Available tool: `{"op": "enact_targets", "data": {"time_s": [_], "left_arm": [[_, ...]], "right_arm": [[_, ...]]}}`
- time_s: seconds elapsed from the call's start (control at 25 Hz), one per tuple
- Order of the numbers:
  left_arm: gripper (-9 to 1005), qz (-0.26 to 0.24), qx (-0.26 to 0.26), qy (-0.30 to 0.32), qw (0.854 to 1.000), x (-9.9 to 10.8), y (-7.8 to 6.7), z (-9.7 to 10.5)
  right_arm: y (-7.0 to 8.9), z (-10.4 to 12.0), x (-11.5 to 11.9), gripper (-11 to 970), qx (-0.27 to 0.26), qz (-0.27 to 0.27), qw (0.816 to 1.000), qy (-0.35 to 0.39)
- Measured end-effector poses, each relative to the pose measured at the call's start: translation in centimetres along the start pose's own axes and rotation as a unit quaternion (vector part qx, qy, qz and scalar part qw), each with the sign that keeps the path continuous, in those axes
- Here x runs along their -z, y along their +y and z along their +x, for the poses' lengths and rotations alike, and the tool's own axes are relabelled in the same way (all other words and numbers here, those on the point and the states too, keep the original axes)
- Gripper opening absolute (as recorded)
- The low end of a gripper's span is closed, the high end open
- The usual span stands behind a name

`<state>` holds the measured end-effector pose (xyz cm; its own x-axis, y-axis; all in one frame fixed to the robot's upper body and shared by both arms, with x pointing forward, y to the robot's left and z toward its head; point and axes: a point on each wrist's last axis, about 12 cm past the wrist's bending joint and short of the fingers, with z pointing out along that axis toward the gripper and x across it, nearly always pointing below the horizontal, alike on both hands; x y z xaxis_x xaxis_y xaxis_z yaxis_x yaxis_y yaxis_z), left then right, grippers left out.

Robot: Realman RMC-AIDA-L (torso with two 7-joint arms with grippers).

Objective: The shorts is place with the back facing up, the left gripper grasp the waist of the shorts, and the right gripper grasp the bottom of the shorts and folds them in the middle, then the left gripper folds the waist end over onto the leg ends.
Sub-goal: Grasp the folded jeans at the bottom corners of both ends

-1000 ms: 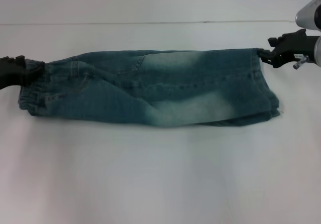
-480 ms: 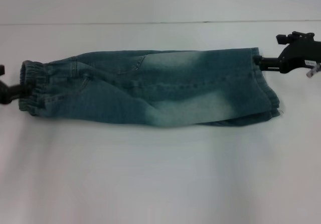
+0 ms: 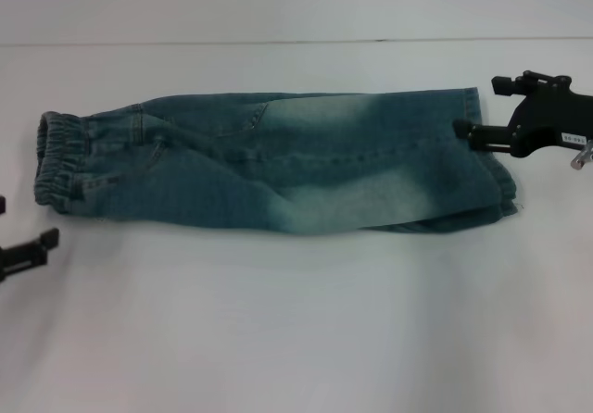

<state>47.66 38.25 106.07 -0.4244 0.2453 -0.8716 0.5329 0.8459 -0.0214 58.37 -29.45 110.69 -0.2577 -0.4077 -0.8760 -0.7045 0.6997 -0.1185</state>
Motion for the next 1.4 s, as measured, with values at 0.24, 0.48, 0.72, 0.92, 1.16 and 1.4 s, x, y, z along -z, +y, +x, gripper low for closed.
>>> {"op": "enact_targets", "data": {"time_s": [0.24,0.48,0.72,0.92,1.16,1.4], "left_arm": [[936,-0.008,-0.012,0.004,1.000,-1.2,-0.4,1.3],[936,-0.023,-0.025,-0.019,0.999,-2.2,-0.3,1.0],[937,-0.018,-0.031,-0.026,0.999,-3.6,-0.4,0.5],[937,-0.015,-0.035,-0.020,0.999,-4.9,-0.2,0.2],[937,-0.015,-0.039,-0.012,0.999,-6.1,-0.1,-0.1],[860,-0.031,-0.042,0.006,0.999,-6.9,0.2,0.1]], "right_arm": [[0.6,0.0,0.2,870,-0.007,-0.020,1.000,-0.014],[1.0,0.2,0.1,869,-0.009,-0.029,0.999,-0.021],[1.2,0.6,0.0,869,-0.008,-0.034,0.999,-0.018],[1.4,0.9,-0.1,869,-0.010,-0.037,0.999,-0.016],[1.5,1.0,-0.2,868,-0.010,-0.039,0.999,-0.015],[1.7,1.4,-0.2,868,-0.012,-0.039,0.999,-0.029]]}}
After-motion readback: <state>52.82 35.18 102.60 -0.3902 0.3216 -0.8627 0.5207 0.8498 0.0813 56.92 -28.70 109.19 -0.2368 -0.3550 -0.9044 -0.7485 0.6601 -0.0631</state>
